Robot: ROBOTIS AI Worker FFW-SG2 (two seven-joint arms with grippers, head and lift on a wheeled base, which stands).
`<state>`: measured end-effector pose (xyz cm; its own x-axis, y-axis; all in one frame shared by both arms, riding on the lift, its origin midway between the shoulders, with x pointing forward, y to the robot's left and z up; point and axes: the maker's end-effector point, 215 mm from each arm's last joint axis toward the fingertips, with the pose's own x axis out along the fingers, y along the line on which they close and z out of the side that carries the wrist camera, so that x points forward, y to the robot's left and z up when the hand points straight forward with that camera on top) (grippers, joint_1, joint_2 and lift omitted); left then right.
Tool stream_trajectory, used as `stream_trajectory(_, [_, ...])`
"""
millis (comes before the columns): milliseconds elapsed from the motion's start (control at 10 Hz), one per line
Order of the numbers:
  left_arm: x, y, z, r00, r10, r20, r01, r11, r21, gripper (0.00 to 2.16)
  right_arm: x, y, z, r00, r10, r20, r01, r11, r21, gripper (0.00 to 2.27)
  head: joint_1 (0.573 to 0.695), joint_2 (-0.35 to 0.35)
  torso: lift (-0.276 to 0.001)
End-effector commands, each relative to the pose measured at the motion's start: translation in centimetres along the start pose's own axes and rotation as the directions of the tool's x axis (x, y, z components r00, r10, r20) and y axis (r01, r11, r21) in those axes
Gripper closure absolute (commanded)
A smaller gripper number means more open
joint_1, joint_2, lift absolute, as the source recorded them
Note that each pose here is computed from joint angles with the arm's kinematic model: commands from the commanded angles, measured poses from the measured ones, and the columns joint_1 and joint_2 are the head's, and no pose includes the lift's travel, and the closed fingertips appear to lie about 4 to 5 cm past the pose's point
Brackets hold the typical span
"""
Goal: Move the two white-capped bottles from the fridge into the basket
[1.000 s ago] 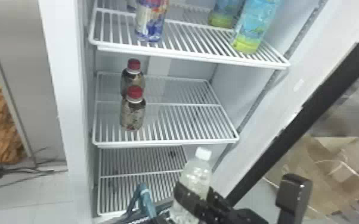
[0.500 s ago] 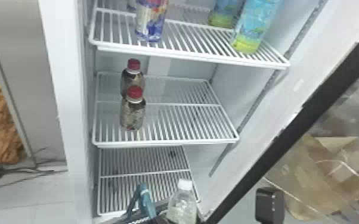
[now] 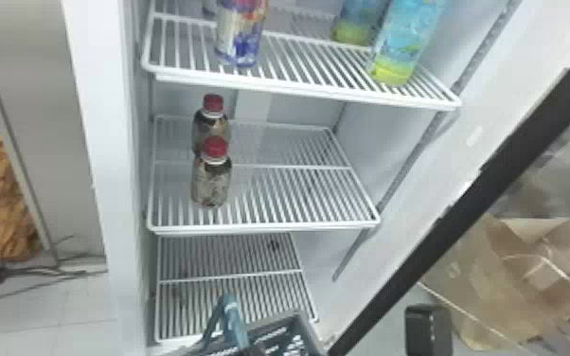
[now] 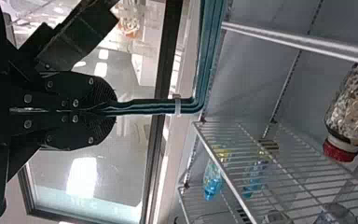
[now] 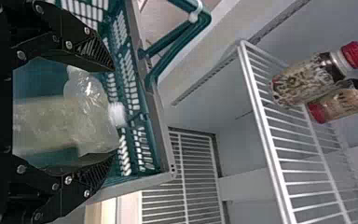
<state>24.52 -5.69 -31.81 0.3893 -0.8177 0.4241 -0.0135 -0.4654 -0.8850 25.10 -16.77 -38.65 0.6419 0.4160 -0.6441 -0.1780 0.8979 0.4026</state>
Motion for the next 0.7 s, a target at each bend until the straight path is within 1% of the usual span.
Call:
stream_trajectory(0, [0.0, -0.1, 0.1, 1.0, -0.001, 0.003, 0.001, 1.0, 0.004, 1.12, 0.0, -0.5, 2.2, 0.997, -0.011, 0.074, 0.012, 1.0, -0.018, 0.45, 0.695, -0.35, -0.26])
stream_trajectory(100, [0.0, 0.0, 0.1, 1.0, 0.001, 0.004, -0.001, 1.0, 0.003, 1.12, -0.5, -1.3, 4.7, 0.987, -0.034, 0.16, 0.041, 0.998, -0.04, 0.45, 0.695, -0.35, -0.26])
stream_trajectory(200, [0.0, 0.0, 0.2, 1.0, 0.001, 0.009, -0.001, 1.0, 0.003, 1.12, -1.1, -1.6, 7.8, 0.962, -0.04, 0.269, 0.06, 0.996, -0.068, 0.45, 0.695, -0.35, -0.26])
stream_trajectory(300, [0.0, 0.1, 0.1, 1.0, 0.001, 0.006, -0.001, 1.0, 0.001, 1.12, -1.2, -1.8, 10.5, 0.93, -0.01, 0.368, 0.048, 0.994, -0.096, 0.45, 0.695, -0.35, -0.26])
stream_trajectory(400, [0.1, 0.0, 0.0, 1.0, 0.0, 0.0, 0.0, 1.0, 0.003, 1.12, -1.3, -1.7, 12.6, 0.894, 0.017, 0.448, 0.039, 0.993, -0.116, 0.45, 0.695, -0.35, -0.26])
stream_trajectory(500, [0.1, 0.0, 0.0, 1.0, 0.0, -0.002, 0.0, 1.0, 0.001, 1.12, -1.8, -1.6, 14.1, 0.861, 0.022, 0.508, 0.054, 0.99, -0.134, 0.43, 0.695, -0.35, -0.26])
stream_trajectory(600, [0.1, 0.1, -0.3, 1.0, 0.001, -0.008, -0.001, 1.0, -0.003, 1.12, -1.7, -1.7, 15.0, 0.841, 0.028, 0.541, 0.055, 0.989, -0.136, 0.4, 0.695, -0.35, -0.26])
